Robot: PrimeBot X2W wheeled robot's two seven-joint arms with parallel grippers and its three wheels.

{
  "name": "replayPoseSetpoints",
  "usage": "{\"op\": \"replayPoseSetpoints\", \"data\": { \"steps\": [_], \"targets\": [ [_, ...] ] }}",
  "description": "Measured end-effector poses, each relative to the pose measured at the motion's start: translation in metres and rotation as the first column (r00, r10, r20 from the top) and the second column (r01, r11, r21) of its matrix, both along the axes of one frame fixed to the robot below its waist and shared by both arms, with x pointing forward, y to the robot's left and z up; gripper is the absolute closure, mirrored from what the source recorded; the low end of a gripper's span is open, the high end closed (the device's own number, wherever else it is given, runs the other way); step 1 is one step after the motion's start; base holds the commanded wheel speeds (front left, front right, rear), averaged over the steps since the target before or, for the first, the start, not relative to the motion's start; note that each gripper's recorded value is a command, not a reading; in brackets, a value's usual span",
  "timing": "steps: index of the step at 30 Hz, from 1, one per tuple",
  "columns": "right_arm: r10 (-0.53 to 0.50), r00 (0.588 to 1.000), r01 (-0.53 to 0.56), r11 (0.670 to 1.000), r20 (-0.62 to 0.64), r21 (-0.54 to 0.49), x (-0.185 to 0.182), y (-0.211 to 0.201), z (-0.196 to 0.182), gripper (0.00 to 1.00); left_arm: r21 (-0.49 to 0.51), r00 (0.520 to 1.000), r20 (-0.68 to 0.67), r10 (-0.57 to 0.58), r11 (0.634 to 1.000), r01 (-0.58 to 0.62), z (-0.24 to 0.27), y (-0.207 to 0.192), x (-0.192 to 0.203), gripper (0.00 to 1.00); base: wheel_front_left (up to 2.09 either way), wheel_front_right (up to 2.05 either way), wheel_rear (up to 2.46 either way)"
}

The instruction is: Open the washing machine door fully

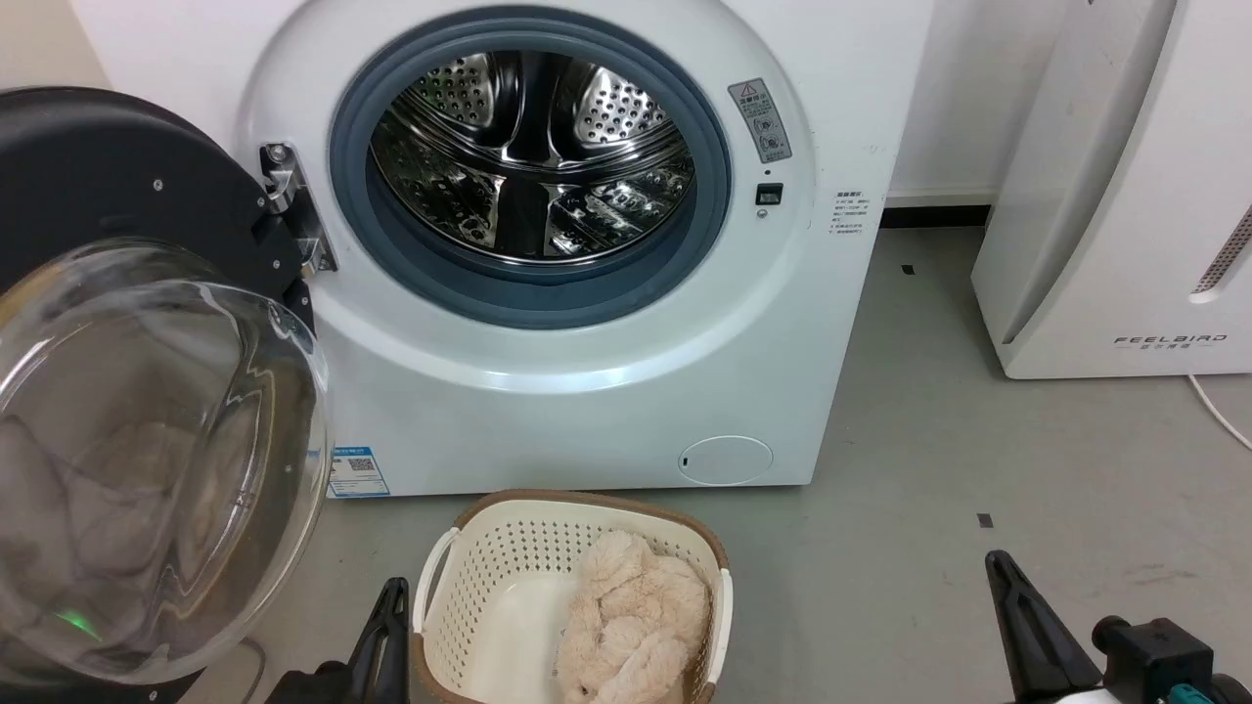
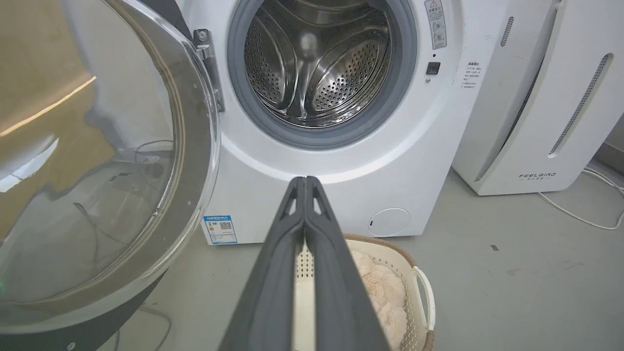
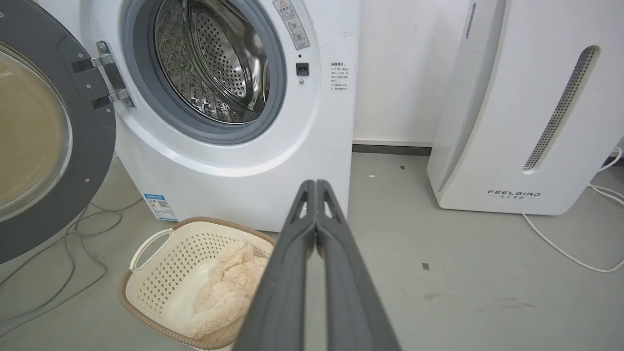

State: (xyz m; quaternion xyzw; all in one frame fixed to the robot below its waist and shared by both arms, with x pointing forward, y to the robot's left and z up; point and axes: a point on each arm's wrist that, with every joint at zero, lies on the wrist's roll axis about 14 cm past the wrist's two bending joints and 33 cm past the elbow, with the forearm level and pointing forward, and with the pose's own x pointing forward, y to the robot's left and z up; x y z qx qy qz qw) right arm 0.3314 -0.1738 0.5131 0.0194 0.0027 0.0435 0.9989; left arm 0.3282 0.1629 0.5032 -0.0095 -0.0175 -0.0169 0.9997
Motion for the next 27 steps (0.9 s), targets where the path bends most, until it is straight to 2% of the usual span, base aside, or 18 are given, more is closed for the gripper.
{"op": "replayPoseSetpoints", "data": {
  "steps": [27],
  "targets": [
    [0.008,1.0,-0.009,1.0,-0.008,-0.016,0.0067,0.0024,0.0,1.0,0.015,1.0,-0.015,0.005,1.0,-0.004,0.0022,0.003,0.0082,1.0,0.0,0.0,0.0]
  ]
}}
